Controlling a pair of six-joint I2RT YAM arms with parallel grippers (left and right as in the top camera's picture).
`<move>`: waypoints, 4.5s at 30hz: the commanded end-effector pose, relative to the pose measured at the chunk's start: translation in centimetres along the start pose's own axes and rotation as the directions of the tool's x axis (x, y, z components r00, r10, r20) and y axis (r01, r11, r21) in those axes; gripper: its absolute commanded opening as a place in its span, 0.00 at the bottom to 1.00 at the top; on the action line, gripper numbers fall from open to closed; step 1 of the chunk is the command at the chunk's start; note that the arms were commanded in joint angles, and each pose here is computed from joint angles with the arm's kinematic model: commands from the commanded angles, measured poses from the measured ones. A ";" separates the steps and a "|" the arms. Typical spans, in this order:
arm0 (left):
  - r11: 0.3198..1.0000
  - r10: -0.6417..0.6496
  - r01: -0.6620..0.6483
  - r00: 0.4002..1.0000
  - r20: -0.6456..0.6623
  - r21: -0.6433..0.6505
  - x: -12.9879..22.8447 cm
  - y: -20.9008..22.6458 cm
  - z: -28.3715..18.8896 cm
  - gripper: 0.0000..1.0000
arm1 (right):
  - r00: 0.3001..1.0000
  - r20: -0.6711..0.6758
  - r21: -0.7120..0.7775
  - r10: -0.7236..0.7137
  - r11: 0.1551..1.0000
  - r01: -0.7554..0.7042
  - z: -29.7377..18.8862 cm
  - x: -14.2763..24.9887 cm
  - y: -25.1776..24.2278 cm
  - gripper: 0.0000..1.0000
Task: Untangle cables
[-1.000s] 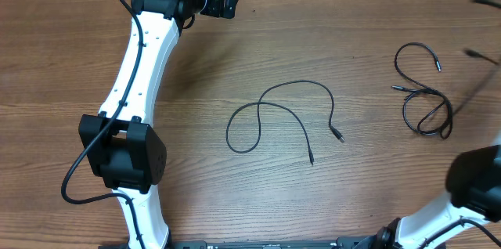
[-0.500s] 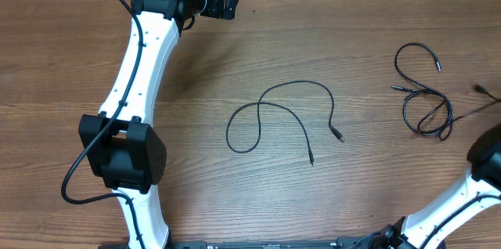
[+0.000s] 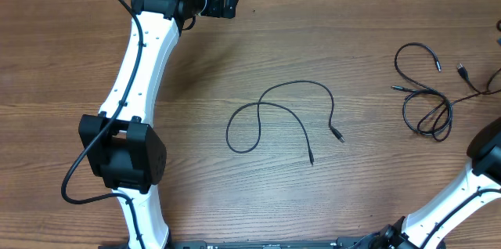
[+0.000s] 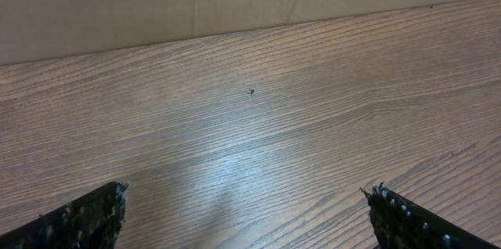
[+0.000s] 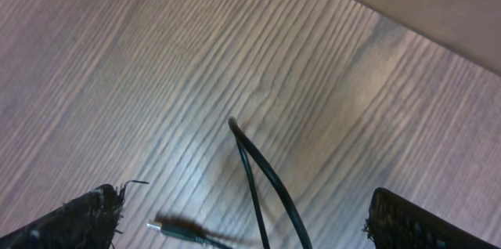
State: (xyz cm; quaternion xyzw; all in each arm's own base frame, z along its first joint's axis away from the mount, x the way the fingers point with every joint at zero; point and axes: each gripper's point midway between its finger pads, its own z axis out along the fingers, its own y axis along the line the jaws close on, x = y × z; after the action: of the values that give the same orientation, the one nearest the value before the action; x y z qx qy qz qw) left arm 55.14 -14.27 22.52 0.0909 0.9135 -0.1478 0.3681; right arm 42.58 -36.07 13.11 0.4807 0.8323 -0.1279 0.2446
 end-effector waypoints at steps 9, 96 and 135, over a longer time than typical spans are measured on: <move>1.000 0.018 -0.018 0.999 0.026 -0.024 -0.9 0.1 -0.1 1.00 | 0.992 0.106 -0.308 -0.064 0.947 0.094 -18.0 -0.5 6.9 1.00; 0.992 -0.085 0.086 0.996 0.019 -0.097 -0.6 4.5 -0.9 0.99 | 0.856 -0.337 0.333 0.392 0.900 -0.281 -1.7 20.6 -2.5 0.98; 0.992 -0.104 0.105 0.994 0.017 -0.077 -0.5 4.1 -0.8 0.99 | 0.893 -0.381 -0.108 -0.241 0.971 0.215 -0.7 19.2 1.7 1.00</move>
State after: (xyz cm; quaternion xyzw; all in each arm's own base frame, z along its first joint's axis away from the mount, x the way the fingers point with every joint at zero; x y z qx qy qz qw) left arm 55.80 -9.67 22.03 0.0290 0.9235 -0.1208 0.3630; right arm 35.15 -21.95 3.82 0.4706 0.8772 -0.0598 0.0739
